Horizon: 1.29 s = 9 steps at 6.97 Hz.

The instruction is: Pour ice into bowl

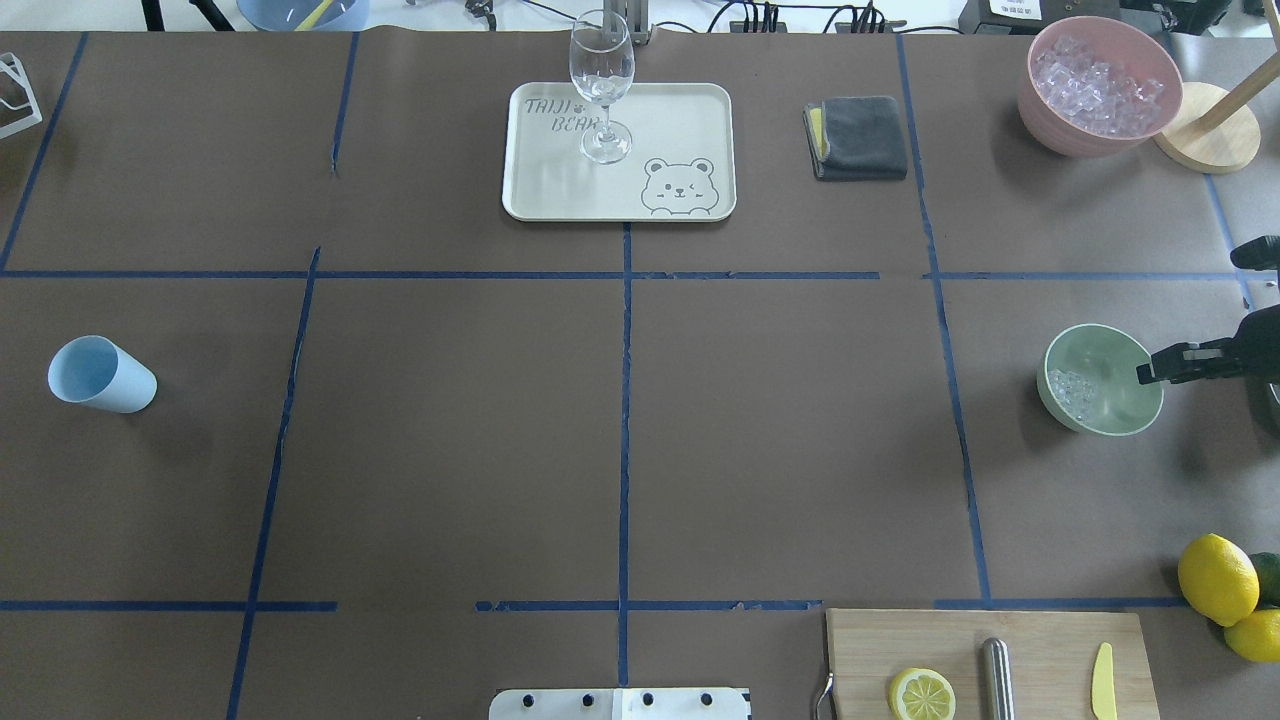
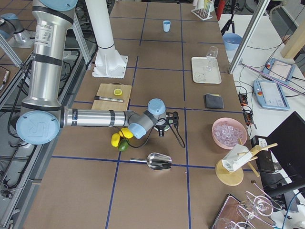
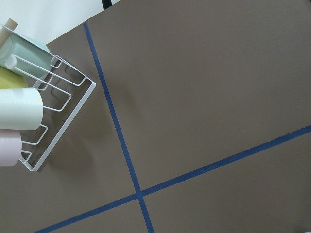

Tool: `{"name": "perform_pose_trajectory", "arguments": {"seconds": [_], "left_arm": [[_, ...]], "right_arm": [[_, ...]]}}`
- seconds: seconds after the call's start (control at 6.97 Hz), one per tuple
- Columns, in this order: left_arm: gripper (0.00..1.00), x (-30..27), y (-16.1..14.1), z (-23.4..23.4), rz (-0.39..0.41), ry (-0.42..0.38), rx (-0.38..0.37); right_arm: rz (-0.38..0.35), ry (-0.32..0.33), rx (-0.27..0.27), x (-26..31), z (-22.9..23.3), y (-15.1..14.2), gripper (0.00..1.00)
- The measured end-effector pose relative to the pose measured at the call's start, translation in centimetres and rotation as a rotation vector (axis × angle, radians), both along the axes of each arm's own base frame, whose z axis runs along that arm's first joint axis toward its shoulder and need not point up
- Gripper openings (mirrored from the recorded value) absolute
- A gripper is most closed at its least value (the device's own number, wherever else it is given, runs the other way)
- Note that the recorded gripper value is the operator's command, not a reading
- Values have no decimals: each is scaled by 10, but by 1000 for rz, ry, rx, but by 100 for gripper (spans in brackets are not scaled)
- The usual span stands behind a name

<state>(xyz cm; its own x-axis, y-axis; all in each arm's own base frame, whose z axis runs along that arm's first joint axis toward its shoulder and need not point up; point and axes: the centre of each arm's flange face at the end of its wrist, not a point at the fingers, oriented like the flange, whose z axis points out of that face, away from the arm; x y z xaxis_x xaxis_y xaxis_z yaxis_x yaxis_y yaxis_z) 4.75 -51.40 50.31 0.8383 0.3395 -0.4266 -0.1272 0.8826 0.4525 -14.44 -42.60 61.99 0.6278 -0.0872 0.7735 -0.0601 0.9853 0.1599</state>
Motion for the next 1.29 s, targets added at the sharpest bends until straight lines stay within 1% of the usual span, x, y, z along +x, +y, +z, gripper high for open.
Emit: {"name": "perform_pose_trajectory", "arguments": {"seconds": [0.14, 0.43, 0.72, 0.86, 1.0, 1.15, 1.29], "left_arm": [[100, 0, 0, 0, 0, 0, 0], [100, 0, 0, 1, 0, 0, -3], [100, -3, 1, 3, -4, 0, -5], [100, -4, 1, 3, -5, -1, -6], [100, -6, 2, 4, -9, -2, -9], [100, -10, 2, 6, -13, 2, -19], [100, -17, 2, 12, -16, 23, -53]], "right_arm": [[-20, 41, 27, 19, 6, -6, 100], [-72, 120, 62, 58, 13, -18, 100], [-131, 184, 83, 102, -7, -31, 100], [-160, 190, 81, 126, -22, -35, 100], [-177, 162, 68, 149, -28, -34, 100], [-170, 122, 53, 169, -27, -29, 100], [-153, 96, 40, 183, -24, -23, 100]]}}
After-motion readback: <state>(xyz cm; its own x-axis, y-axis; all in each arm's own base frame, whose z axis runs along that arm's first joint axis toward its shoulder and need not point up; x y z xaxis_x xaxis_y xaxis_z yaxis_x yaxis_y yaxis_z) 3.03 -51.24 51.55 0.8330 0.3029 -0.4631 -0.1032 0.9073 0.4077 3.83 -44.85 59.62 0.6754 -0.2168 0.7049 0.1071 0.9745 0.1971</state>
